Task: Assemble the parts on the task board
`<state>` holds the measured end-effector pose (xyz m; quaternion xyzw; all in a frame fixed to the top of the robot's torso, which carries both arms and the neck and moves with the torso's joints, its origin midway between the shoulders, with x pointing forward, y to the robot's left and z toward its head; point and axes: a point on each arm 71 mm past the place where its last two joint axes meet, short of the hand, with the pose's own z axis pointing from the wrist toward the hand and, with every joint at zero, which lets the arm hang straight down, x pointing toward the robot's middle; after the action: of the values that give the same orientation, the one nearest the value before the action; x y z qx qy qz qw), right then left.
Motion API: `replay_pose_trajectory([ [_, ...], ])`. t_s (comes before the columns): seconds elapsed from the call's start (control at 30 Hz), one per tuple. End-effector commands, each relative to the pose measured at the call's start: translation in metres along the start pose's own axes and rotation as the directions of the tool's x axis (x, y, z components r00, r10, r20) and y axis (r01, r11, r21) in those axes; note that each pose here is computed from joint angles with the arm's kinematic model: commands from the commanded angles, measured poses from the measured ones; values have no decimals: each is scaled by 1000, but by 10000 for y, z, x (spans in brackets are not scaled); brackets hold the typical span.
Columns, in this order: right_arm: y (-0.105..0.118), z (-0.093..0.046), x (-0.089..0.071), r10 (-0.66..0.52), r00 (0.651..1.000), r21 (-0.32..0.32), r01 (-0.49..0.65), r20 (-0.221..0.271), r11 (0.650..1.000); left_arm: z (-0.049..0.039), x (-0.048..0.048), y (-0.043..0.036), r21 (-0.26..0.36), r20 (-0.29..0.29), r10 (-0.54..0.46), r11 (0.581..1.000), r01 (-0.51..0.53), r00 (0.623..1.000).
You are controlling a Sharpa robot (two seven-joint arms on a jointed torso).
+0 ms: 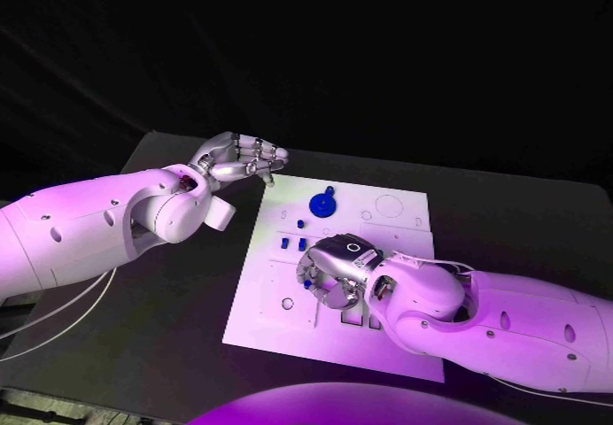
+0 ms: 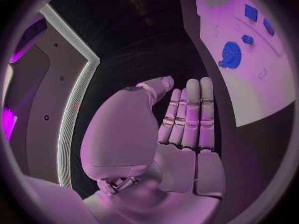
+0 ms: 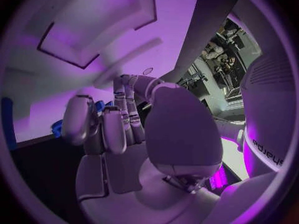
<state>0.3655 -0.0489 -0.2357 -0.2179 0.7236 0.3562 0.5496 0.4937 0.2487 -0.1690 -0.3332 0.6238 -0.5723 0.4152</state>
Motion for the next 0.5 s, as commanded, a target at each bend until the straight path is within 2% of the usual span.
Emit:
replay_pose_trajectory([
  [0.03, -9, -5, 25, -1, 1000, 2, 1, -6, 1000, 3, 19, -6, 2, -17, -11, 1000, 11, 1000],
  [0.27, -56, -59, -16, 6, 999, 16, -7, 43, 1000, -1, 14, -2, -1, -19, -11, 1000, 11, 1000],
  [0.5, -118, -217, -110, 12, 996, 30, -15, 89, 999, -13, -1, 2, -3, -16, -10, 1000, 10, 1000],
])
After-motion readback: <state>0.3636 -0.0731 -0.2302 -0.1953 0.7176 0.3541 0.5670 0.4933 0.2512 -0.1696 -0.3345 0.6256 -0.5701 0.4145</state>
